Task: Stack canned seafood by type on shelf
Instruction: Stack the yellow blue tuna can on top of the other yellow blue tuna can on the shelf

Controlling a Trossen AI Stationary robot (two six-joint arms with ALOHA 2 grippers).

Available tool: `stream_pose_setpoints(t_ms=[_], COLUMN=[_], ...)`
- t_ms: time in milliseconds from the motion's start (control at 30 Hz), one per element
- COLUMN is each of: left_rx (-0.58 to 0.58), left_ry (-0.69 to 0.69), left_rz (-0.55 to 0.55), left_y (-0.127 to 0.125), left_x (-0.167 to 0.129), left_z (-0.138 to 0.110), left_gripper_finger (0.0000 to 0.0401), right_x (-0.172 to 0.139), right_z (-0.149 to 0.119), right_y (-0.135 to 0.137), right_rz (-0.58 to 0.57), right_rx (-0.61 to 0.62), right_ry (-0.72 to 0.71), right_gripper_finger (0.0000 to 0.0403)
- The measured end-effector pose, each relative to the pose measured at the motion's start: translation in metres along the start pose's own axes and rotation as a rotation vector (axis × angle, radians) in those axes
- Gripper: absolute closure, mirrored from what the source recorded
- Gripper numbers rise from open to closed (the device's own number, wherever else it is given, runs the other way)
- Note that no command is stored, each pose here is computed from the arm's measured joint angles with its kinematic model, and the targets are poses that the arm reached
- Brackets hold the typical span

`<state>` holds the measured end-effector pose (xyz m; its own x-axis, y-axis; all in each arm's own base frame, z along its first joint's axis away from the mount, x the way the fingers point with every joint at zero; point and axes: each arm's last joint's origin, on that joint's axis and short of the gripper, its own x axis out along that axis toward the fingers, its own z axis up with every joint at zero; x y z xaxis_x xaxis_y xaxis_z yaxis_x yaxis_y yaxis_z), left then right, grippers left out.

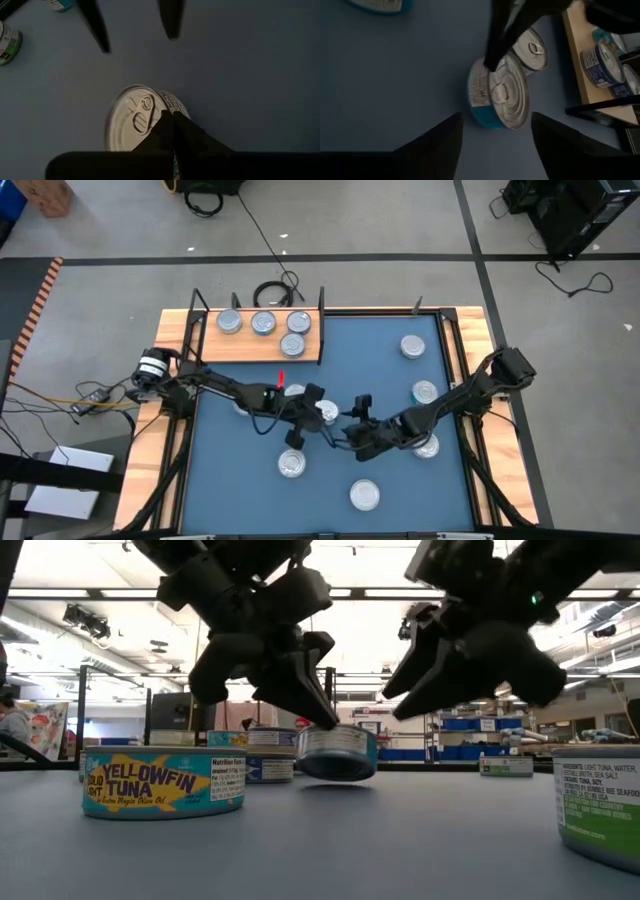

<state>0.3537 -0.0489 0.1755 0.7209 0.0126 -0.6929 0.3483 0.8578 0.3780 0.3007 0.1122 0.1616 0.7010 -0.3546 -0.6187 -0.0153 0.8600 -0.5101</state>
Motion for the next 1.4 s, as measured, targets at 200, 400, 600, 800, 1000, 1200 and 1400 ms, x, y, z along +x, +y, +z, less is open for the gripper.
stream_pose_setpoints(t_ms=[200,400,600,800,1000,1200,1400], left_rx=[-0.051,-0.074,-0.087,-0.108,-0.131,-0.136,-0.076], left_ry=[-0.044,-0.049,-0.059,-0.088,-0.121,-0.130,-0.088], left_rz=[-0.023,-0.023,-0.012,-0.022,-0.058,-0.070,-0.032], left_y=[0.008,0.010,0.011,0.013,0.014,0.014,0.010], left_x=[-0.002,-0.001,-0.002,-0.006,-0.011,-0.013,-0.015], left_z=[0.006,0.006,0.007,0.010,0.013,0.014,0.014], left_gripper_finger=[0.0401,0.0401,0.0401,0.0401,0.0401,0.0397,0.0355], right_x=[0.014,0.027,0.040,0.046,0.047,0.048,0.048], right_z=[-0.003,-0.004,-0.009,-0.011,-0.007,-0.004,-0.004], right_y=[0.015,0.025,0.035,0.035,0.034,0.033,0.032], right_rz=[-0.146,-0.157,-0.154,-0.262,-0.273,-0.244,-0.247], right_rx=[-0.065,-0.063,-0.058,-0.036,-0.002,0.022,0.020], right_ry=[-0.004,-0.035,-0.040,-0.038,-0.070,-0.097,-0.096], right_gripper_finger=[0.0135,0.0134,0.0137,0.0149,0.0213,0.0262,0.0262])
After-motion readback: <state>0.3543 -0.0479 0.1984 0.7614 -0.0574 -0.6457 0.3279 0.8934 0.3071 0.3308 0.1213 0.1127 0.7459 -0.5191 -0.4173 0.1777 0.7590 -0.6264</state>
